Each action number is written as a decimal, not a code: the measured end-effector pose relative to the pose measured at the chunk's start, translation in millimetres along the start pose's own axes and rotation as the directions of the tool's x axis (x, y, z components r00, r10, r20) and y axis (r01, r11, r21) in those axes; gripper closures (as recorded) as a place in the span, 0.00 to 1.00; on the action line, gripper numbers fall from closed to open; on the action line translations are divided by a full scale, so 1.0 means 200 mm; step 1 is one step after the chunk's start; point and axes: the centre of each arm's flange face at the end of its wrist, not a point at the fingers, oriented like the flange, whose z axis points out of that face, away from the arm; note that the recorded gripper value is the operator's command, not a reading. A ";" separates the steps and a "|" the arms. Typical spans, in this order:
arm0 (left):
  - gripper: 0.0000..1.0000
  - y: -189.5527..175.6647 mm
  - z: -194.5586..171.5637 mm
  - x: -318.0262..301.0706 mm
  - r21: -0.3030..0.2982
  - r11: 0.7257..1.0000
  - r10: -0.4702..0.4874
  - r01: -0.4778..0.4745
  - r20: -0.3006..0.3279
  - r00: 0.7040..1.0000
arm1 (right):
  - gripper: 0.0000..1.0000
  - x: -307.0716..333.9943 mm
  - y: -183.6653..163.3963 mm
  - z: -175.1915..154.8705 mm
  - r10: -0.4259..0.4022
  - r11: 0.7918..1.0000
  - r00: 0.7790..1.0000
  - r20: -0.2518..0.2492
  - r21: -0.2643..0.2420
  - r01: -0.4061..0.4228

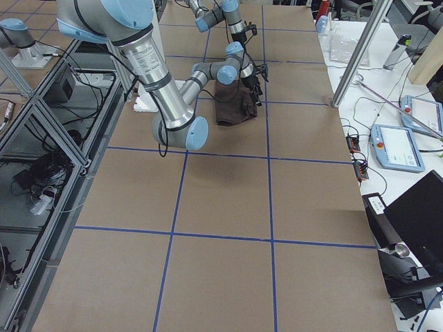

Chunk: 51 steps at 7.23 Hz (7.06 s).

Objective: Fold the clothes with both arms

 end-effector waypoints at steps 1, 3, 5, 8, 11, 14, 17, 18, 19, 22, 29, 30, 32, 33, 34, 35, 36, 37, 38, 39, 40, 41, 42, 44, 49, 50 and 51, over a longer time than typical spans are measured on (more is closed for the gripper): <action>0.00 0.00 0.00 0.00 0.000 1.000 -0.002 0.002 0.002 1.000 | 0.00 0.02 0.17 -0.06 -0.021 1.000 1.000 -0.001 0.011 0.021; 0.00 0.00 0.01 0.00 -0.002 1.000 -0.012 0.012 0.004 1.000 | 0.00 0.07 0.46 -0.07 -0.082 0.996 0.996 -0.018 0.025 0.082; 0.00 0.01 0.00 0.00 -0.003 1.000 -0.020 0.020 -0.002 1.000 | 0.00 0.08 0.54 0.02 -0.115 0.993 0.992 -0.052 0.026 0.116; 0.00 0.01 0.00 0.01 -0.004 1.000 -0.021 0.021 -0.004 1.000 | 0.00 0.09 0.49 0.14 -0.127 0.991 0.987 -0.100 0.033 0.131; 0.00 0.02 0.00 0.00 -0.006 1.000 -0.021 0.021 0.000 1.000 | 0.00 0.08 0.26 0.30 -0.129 0.990 0.977 -0.169 0.040 0.137; 0.00 0.02 0.00 -0.01 -0.007 1.000 -0.020 0.020 0.001 1.000 | 0.00 0.04 -0.15 0.59 -0.074 0.995 0.978 -0.197 0.044 0.085; 0.00 0.04 0.09 0.02 -0.022 1.000 -0.018 0.019 0.030 0.999 | 0.00 0.11 -0.56 0.47 0.002 0.999 0.998 -0.065 -0.046 -0.005; 0.00 0.03 0.18 0.05 -0.027 0.999 -0.018 0.020 0.052 0.998 | 0.00 0.18 -0.65 0.34 0.007 0.998 1.000 -0.006 -0.061 -0.007; 0.00 0.02 0.28 0.07 -0.031 0.999 -0.019 0.021 0.079 0.997 | 0.00 0.25 -0.70 0.19 -0.012 0.998 1.000 0.027 -0.064 0.014; 0.00 0.02 0.52 0.07 -0.002 1.000 0.002 -0.002 0.166 0.986 | 0.00 0.35 -0.70 -0.08 -0.052 0.996 0.998 0.035 -0.072 0.054; 0.00 -0.30 0.66 -0.38 0.065 0.979 0.163 -0.192 0.315 0.935 | 0.00 0.41 -0.66 -0.04 -0.058 0.995 0.998 0.015 -0.084 0.059; 0.00 -0.35 0.64 -0.48 0.076 0.971 0.192 -0.226 0.313 0.930 | 0.00 0.41 -0.65 -0.02 -0.060 0.994 0.998 0.012 -0.087 0.060; 0.00 -0.42 0.56 -0.53 0.090 0.964 0.216 -0.248 0.276 0.937 | 0.00 0.43 -0.64 -0.02 -0.061 0.994 0.998 0.014 -0.094 0.062; 0.00 -0.43 0.47 -0.48 0.078 0.967 0.219 -0.242 0.225 0.949 | 0.00 0.44 -0.66 -0.03 -0.060 0.992 0.998 0.025 -0.114 0.063; 0.00 -0.43 0.35 -0.46 0.061 0.970 0.223 -0.236 0.174 0.959 | 0.00 0.50 -0.70 -0.03 -0.066 0.985 0.997 0.041 -0.157 0.072; 0.00 -0.41 0.21 -0.47 0.047 0.967 0.240 -0.249 0.148 0.959 | 0.00 0.62 -0.74 -0.04 -0.087 0.976 0.995 0.055 -0.195 0.097; 0.00 -0.40 0.05 -0.49 0.020 0.959 0.276 -0.282 0.143 0.950 | 0.00 0.78 -0.78 -0.07 -0.125 0.965 0.990 0.062 -0.223 0.136; 0.00 -0.45 -0.15 -0.55 -0.024 0.946 0.323 -0.323 0.150 0.934 | 0.00 1.00 -0.82 -0.12 -0.174 0.950 0.983 0.057 -0.253 0.183; 0.00 -0.55 -0.35 -0.67 -0.072 0.920 0.391 -0.384 0.161 0.906 | 0.00 1.27 -0.86 -0.17 -0.229 0.929 0.972 0.055 -0.286 0.235; 0.00 -0.67 -0.53 -0.88 -0.122 0.891 0.453 -0.438 0.159 0.877 | 0.00 1.59 -0.89 -0.21 -0.269 0.905 0.961 0.062 -0.324 0.274; 0.00 -0.77 -0.67 -1.16 -0.163 0.882 0.466 -0.443 0.153 0.871 | 0.00 2.00 -0.86 -0.21 -0.277 0.886 0.959 0.061 -0.370 0.280; 0.00 -0.81 -0.75 -1.37 -0.188 0.892 0.441 -0.412 0.161 0.883 | 0.00 2.40 -0.79 -0.20 -0.256 0.882 0.967 0.022 -0.405 0.242; 0.00 -0.84 -0.78 -1.57 -0.207 0.909 0.399 -0.361 0.187 0.898 | 0.00 2.75 -0.74 -0.22 -0.194 0.889 0.981 -0.029 -0.428 0.164; 0.00 -0.90 -0.95 -2.01 -0.204 0.939 0.321 -0.277 0.232 0.918 | 0.00 3.20 -0.68 -0.27 -0.040 0.887 0.999 -0.027 -0.460 0.023; 0.00 -0.60 -1.01 -2.64 -0.326 0.921 0.276 -0.215 0.155 0.949 | 0.00 3.60 -0.35 -0.32 -0.021 0.850 1.000 -0.012 -0.526 0.011; 0.00 -0.56 -1.01 -2.69 -0.338 0.916 0.279 -0.217 0.148 0.949 | 0.00 3.63 -0.30 -0.32 -0.051 0.842 0.999 0.005 -0.538 0.046; 0.00 -0.53 -1.02 -2.74 -0.352 0.905 0.301 -0.237 0.139 0.944 | 0.00 3.65 -0.27 -0.32 -0.070 0.836 0.997 0.018 -0.544 0.069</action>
